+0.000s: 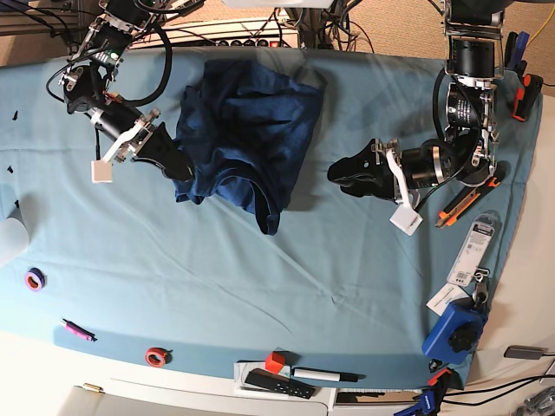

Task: Layout the t-shirt on the table in an organized manner, then fold the t-shirt properly
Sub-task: 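Push the folded fabric with the right gripper toward the bundle center, then release the shirt and pull the right gripper back beside the bundle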

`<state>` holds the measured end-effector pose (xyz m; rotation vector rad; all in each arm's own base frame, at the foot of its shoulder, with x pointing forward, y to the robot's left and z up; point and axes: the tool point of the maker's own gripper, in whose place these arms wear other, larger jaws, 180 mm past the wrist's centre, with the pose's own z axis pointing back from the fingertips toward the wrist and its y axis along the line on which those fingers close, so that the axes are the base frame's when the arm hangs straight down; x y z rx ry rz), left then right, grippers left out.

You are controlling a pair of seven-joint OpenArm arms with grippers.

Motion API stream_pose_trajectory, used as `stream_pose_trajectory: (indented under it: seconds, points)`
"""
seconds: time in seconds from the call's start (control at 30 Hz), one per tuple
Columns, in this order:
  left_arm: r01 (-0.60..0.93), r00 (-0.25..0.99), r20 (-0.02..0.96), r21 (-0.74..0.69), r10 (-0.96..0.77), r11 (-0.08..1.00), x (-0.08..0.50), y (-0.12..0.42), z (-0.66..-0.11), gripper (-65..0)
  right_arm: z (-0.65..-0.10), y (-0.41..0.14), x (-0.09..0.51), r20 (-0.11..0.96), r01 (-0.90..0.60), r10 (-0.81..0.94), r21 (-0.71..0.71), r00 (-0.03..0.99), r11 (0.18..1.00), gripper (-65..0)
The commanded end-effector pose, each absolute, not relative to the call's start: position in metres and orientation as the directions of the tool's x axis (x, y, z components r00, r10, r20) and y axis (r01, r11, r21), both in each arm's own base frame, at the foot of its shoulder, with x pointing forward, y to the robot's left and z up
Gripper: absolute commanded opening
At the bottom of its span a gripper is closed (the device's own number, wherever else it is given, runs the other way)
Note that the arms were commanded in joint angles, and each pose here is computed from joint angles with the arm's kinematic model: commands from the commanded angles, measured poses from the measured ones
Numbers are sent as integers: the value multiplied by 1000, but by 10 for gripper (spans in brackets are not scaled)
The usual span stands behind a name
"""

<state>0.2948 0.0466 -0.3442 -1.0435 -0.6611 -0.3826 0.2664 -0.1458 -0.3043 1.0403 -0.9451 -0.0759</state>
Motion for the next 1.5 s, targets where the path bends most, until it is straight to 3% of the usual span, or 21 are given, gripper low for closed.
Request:
stream_pose_trajectory:
  seconds: [0.0,0.33,0.63,0.77,0.93,1.0,1.17,1.47]
  points:
    - [610,712,701,-650,47,452,305,48,-328,-342,-291,-143,272,653,-406,-474,748,591,525,-640]
    - [610,711,702,-641,35,466,305,49,-331,-342,-297,-51,255,620,-521,-291,777,728,354,-640]
    - [609,701,713,-622,33,493,309,52,-334,-342,-300,3,230,602,-564,-153,793,784,230,-640]
    - [609,698,715,-621,39,493,310,52,-333,-342,-305,2,223,603,-570,-99,787,792,234,-640]
    - [609,698,715,-621,40,493,310,52,-333,-342,-316,-23,221,608,-574,-32,764,793,296,-637]
    - [609,697,716,-622,41,492,310,52,-333,-342,-318,-30,221,609,-574,-13,756,793,314,-590]
    - [611,695,718,-620,43,492,312,52,-331,-342,-319,-31,221,608,-575,-7,754,794,317,-399]
    - [611,685,726,-619,63,494,315,52,-328,-342,-326,9,188,574,-585,116,785,811,205,-387]
